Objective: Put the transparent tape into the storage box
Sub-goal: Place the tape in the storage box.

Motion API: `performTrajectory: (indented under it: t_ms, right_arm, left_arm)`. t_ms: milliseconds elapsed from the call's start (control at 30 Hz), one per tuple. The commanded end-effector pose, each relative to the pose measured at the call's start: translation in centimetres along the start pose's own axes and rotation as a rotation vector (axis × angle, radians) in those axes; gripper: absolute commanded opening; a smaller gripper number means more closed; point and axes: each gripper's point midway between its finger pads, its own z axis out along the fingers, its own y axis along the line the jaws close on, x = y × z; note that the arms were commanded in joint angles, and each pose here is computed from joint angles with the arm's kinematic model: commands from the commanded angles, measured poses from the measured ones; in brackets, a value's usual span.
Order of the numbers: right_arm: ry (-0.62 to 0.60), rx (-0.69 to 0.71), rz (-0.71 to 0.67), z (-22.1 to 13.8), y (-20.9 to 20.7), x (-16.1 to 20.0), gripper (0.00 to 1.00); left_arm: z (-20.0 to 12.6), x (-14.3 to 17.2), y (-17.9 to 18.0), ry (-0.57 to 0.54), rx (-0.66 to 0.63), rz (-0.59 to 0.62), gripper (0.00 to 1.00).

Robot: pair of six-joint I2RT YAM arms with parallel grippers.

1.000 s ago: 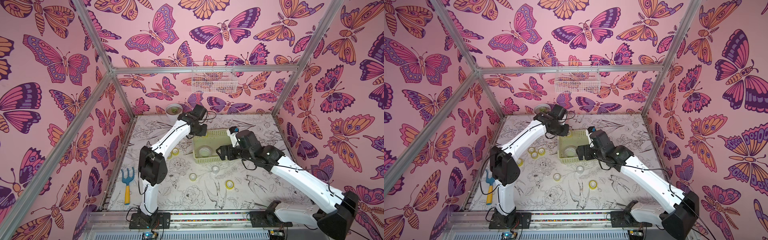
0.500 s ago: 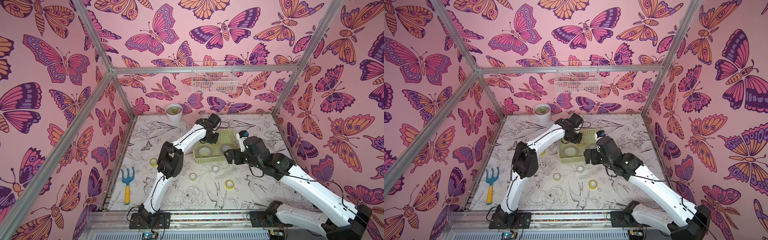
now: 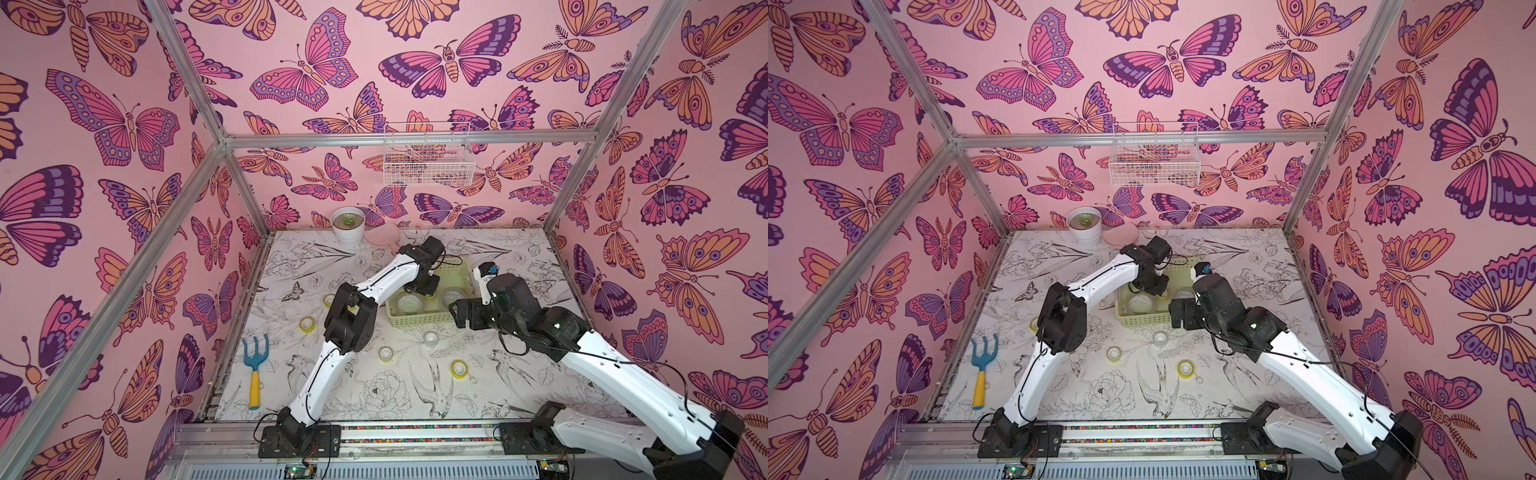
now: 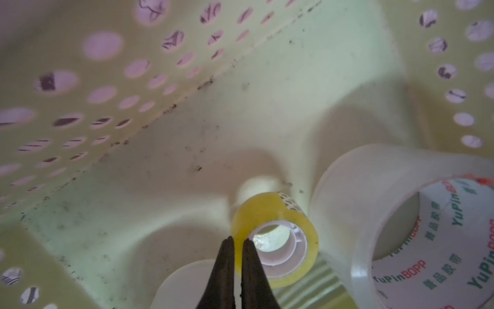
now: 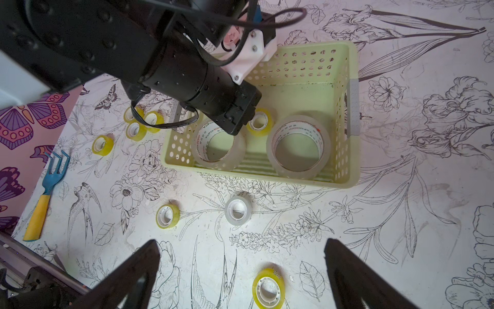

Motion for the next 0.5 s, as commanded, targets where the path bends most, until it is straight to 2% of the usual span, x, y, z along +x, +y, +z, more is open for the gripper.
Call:
performTrajectory:
  t_ms: [0,467]
  right_arm:
    - [0.011,0.019,-0.008,0.3,-0.2,0.3,0.99]
    - [0.014,0.018,-0.009,0.7,0.0,0.1,0.99]
  left_arm:
    - [0.1,2.1,-0.3,0.061,-0.005,0.035,0.02]
    - [-1.4,4.8,-1.9,0.104,0.033,0.068,0.04]
